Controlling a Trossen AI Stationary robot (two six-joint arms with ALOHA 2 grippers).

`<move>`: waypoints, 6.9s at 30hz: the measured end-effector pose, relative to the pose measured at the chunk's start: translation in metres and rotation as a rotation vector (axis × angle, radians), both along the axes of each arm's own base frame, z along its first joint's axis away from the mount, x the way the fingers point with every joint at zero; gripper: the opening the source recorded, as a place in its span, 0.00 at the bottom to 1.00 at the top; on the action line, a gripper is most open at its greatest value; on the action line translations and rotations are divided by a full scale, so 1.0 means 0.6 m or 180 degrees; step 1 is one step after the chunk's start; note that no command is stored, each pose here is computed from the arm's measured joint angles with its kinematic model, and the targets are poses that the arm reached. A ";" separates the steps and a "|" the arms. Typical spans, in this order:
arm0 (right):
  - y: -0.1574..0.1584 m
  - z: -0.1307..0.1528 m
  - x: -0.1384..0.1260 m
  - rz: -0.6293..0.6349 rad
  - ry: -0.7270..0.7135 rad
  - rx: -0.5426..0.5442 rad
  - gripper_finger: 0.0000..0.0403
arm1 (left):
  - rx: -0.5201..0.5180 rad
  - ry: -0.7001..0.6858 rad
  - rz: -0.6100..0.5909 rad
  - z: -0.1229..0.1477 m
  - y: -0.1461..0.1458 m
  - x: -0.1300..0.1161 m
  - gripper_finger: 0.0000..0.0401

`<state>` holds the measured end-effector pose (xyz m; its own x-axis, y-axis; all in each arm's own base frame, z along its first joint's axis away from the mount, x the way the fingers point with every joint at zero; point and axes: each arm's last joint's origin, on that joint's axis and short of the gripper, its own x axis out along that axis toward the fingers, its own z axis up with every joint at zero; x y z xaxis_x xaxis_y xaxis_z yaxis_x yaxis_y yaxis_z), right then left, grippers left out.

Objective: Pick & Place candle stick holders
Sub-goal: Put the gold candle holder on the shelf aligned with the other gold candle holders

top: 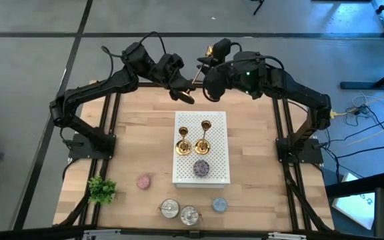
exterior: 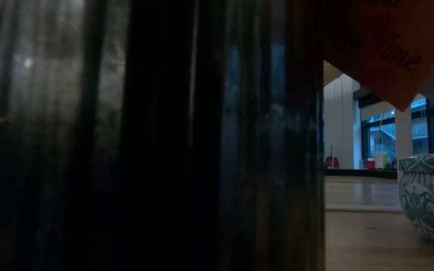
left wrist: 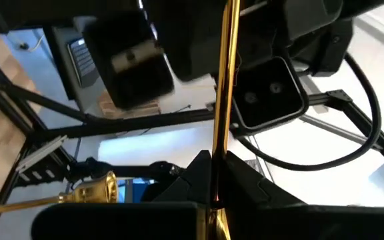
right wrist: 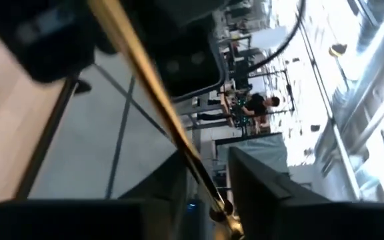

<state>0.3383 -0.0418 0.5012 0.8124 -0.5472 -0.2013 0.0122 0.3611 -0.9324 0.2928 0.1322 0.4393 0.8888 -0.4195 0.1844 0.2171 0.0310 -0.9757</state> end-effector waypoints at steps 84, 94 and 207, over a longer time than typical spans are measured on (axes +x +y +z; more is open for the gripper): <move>0.062 0.027 -0.008 0.0189 -0.2125 0.4655 0.76 | 0.3227 -0.1361 0.0793 0.016 -0.072 -0.004 0.03; 0.066 0.033 -0.007 0.0390 -0.2100 0.4447 0.76 | 0.3226 -0.1358 0.0795 0.016 -0.072 -0.004 0.03; 0.209 -0.106 -0.324 -0.0504 -0.1224 0.4015 0.04 | 0.3331 0.0635 0.2524 0.046 -0.208 -0.158 0.36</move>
